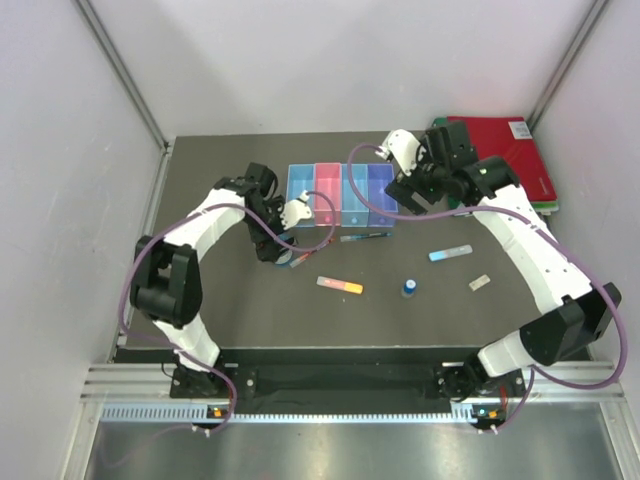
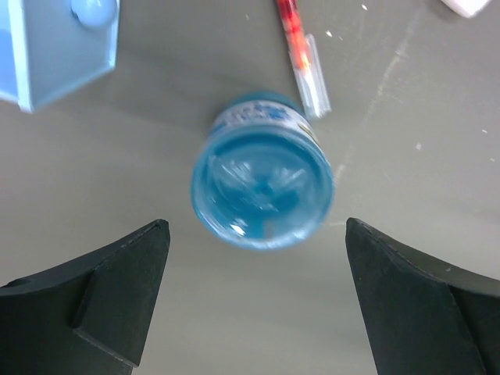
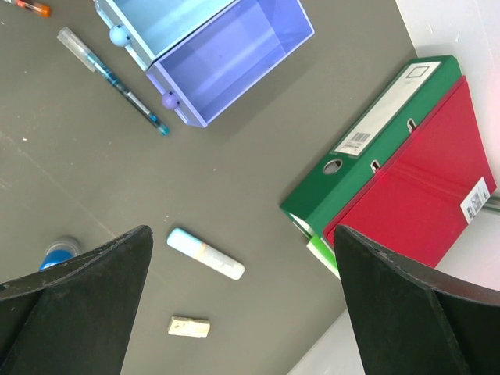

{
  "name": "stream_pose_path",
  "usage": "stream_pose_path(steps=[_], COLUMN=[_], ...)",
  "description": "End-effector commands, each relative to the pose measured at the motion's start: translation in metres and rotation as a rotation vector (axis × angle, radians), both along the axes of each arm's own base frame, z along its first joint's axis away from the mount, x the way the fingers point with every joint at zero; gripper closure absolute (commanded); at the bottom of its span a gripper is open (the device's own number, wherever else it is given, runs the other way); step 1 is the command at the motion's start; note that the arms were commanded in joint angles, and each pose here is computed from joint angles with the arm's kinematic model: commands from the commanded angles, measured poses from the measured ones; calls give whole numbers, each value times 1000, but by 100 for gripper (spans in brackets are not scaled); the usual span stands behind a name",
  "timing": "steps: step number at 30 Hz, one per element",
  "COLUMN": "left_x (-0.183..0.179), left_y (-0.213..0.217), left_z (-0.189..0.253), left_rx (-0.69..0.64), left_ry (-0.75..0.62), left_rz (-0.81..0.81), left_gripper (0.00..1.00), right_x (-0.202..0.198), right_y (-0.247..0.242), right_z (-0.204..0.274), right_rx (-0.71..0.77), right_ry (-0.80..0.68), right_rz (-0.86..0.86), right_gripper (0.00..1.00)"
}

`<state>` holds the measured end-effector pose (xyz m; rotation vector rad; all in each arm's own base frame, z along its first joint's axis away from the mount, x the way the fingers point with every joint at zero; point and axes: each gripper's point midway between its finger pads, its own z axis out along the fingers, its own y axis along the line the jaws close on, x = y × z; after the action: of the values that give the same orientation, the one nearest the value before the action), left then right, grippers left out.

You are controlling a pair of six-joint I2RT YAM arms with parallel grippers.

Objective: Sort the stationery into containers
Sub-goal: Pick up the stationery from the center of the board.

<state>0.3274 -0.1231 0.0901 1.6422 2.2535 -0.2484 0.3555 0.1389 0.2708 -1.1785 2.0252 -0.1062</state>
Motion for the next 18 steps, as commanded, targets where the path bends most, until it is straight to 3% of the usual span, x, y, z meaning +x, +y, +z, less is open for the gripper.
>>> stream_pose_path(steps=[1,8,15,18], left_x=[12,28,21,19], left_y=[-15,-26,-30,-30], left_z=[-1,-9,-22,-24], left_rx=[-31,-24,8,19], left_ry=[6,11,37,44], left_rz=[-80,-101,-141,-142], left_gripper=[1,1,2,13], right_x=[-2,-5,-5,-4], right_y=[3,1,3,2], right_z=[12,11,9,9], right_rx=[16,18,21,22], right_ry=[-38,-36,-34,-37], right_rz=[6,4,6,3], right_gripper=[1,0,0,0])
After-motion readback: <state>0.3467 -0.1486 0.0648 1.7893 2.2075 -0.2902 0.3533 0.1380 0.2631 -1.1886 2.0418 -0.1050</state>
